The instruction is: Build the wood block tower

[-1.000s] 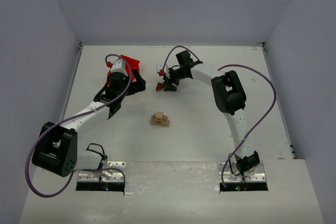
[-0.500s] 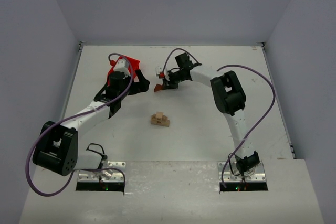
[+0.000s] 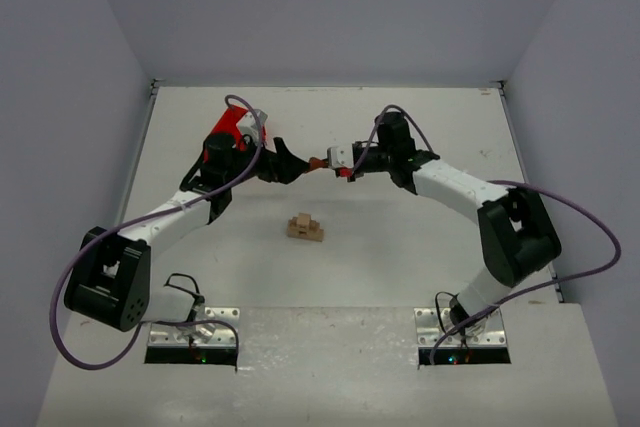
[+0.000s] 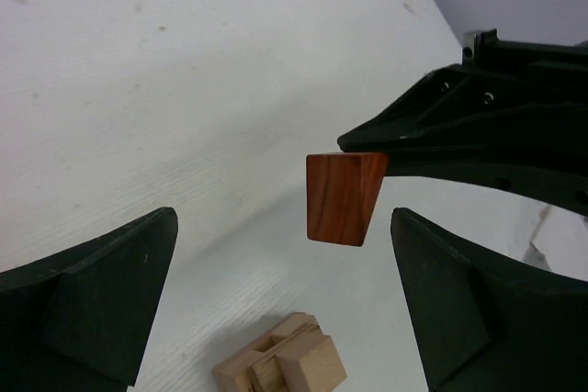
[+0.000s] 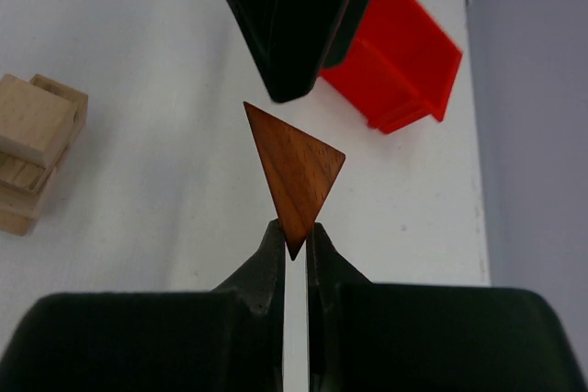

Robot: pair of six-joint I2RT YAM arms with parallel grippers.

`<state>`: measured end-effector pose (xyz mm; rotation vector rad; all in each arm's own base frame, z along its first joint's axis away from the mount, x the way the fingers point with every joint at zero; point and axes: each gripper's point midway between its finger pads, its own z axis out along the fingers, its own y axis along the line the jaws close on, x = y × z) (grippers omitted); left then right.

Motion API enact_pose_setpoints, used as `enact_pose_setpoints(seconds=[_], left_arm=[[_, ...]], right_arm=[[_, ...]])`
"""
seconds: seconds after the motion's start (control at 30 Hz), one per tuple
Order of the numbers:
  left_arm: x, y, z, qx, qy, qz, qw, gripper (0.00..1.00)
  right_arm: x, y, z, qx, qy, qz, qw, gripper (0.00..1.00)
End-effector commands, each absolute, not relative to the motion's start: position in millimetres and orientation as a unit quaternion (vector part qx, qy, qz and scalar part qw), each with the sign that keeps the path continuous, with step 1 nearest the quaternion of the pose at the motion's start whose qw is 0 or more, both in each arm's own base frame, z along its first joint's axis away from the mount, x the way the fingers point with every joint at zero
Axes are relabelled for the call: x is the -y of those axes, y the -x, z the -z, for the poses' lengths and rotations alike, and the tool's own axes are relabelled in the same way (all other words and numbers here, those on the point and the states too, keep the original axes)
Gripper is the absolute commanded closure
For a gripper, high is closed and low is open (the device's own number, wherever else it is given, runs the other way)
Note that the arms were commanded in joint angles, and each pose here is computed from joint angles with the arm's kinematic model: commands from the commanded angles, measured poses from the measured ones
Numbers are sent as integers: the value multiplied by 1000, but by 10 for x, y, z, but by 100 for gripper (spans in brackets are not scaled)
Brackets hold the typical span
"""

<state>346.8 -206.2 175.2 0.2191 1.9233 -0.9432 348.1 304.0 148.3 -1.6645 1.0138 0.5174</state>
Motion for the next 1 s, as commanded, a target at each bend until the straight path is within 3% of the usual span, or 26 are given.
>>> enact_pose_setpoints(seconds=[0.0,0.2,0.33,0.87,0.97], left_arm=[[2400,-3229,-2249,-693,-220,491,481,5],[2497,-3055,-2288,-667,-256,534,452,10],[2524,-3054,-2239,-671,-253,542,438,24],[2601,-3129,-2089,-692,-238,542,412,39],[2616,-3097,-2096,-690,-242,546,409,49]], right_arm=[[-3090,-3254,-1714,-350,719,-201,566,100],[-3077,-3172,-1707,-341,728,-190,564,100],[-3087,-3166,-1685,-341,729,-179,565,100],[-3144,-3030,-1829,-297,736,-169,584,100],[-3164,-3021,-1813,-290,745,-162,578,100]])
